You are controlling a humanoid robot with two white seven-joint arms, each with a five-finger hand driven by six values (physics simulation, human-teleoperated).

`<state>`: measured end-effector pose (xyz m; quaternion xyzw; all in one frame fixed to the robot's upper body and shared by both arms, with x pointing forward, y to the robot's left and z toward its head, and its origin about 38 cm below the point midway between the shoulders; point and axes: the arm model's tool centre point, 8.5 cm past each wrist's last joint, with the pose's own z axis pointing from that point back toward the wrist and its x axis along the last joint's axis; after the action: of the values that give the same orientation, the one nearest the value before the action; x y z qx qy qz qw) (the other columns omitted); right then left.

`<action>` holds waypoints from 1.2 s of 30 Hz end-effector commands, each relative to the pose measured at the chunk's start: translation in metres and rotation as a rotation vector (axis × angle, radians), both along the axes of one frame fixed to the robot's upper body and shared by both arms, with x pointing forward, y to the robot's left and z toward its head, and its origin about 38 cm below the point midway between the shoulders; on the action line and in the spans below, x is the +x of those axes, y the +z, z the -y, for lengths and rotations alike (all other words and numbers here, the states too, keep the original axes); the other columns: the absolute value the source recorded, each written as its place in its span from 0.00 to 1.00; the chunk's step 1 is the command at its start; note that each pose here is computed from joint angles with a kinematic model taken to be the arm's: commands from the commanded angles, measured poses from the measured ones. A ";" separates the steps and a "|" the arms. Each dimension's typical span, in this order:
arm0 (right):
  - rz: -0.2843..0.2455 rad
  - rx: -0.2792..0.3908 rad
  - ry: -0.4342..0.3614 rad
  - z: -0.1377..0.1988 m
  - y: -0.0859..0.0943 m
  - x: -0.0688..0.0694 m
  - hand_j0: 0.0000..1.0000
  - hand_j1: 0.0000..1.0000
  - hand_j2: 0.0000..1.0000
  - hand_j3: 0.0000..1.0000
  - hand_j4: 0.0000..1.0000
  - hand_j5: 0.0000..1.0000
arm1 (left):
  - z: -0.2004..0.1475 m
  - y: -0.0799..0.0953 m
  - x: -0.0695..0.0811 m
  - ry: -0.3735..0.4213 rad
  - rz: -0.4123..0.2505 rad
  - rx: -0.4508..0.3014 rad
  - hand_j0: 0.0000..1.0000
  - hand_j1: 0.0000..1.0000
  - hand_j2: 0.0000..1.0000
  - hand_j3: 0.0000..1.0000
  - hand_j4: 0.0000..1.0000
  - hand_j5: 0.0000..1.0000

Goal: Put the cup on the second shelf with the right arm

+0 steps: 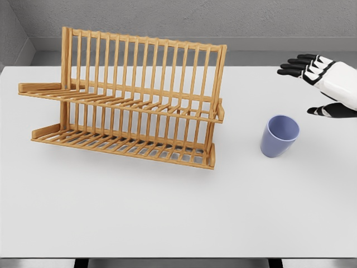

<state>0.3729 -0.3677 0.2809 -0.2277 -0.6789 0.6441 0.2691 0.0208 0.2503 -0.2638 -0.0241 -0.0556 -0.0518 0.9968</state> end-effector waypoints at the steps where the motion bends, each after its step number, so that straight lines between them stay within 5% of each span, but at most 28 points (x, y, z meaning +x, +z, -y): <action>1: -0.001 0.001 -0.003 0.002 0.001 0.000 1.00 1.00 1.00 1.00 1.00 1.00 | 0.000 0.000 0.000 0.000 0.000 0.000 1.00 1.00 1.00 1.00 1.00 1.00; 6: -0.007 0.065 -0.037 0.021 0.017 -0.006 1.00 1.00 1.00 1.00 1.00 1.00 | 0.000 0.000 0.001 0.000 0.001 0.000 1.00 1.00 1.00 1.00 1.00 1.00; 8: -0.034 0.041 -0.025 0.017 0.010 -0.008 1.00 1.00 1.00 1.00 1.00 1.00 | 0.000 0.000 0.000 0.000 0.000 0.000 1.00 1.00 1.00 1.00 1.00 1.00; 10: -0.191 -0.167 -0.007 0.020 0.002 -0.008 1.00 1.00 1.00 1.00 1.00 1.00 | 0.000 0.000 0.000 0.000 0.000 0.000 1.00 1.00 1.00 1.00 1.00 1.00; 12: -0.251 -0.286 -0.036 0.034 0.011 -0.007 1.00 1.00 1.00 1.00 1.00 1.00 | 0.000 0.000 0.000 0.000 0.001 0.000 1.00 1.00 1.00 1.00 1.00 1.00; 13: -0.265 -0.286 -0.031 0.033 0.006 -0.007 1.00 1.00 1.00 1.00 1.00 1.00 | 0.000 0.000 0.000 0.000 0.000 0.000 1.00 1.00 1.00 1.00 1.00 1.00; 19: -0.259 -0.299 -0.003 0.020 0.005 -0.001 1.00 1.00 1.00 1.00 1.00 1.00 | 0.000 0.000 0.000 0.000 0.000 0.000 1.00 1.00 1.00 1.00 1.00 1.00; 22: -0.236 -0.287 0.113 -0.030 0.005 0.027 1.00 1.00 1.00 1.00 1.00 1.00 | 0.000 0.000 0.000 0.000 0.001 0.000 1.00 1.00 1.00 1.00 1.00 1.00; 27: -0.255 -0.310 0.113 -0.029 0.000 0.027 1.00 1.00 1.00 1.00 1.00 1.00 | 0.000 0.000 0.000 0.000 0.000 0.000 1.00 1.00 1.00 1.00 1.00 1.00; 32: -0.210 -0.340 0.093 -0.023 0.019 0.027 1.00 1.00 1.00 1.00 1.00 1.00 | 0.000 0.000 0.000 0.000 0.000 0.000 1.00 1.00 1.00 1.00 1.00 1.00; 36: -0.244 -0.351 0.125 -0.029 0.004 0.017 1.00 1.00 1.00 1.00 1.00 1.00 | 0.000 0.000 0.000 0.000 0.001 0.000 1.00 1.00 1.00 1.00 1.00 1.00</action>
<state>0.3898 -0.3416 0.2751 -0.1428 -0.5282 0.7907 0.2745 0.0208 0.2503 -0.2638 -0.0241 -0.0557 -0.0518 0.9968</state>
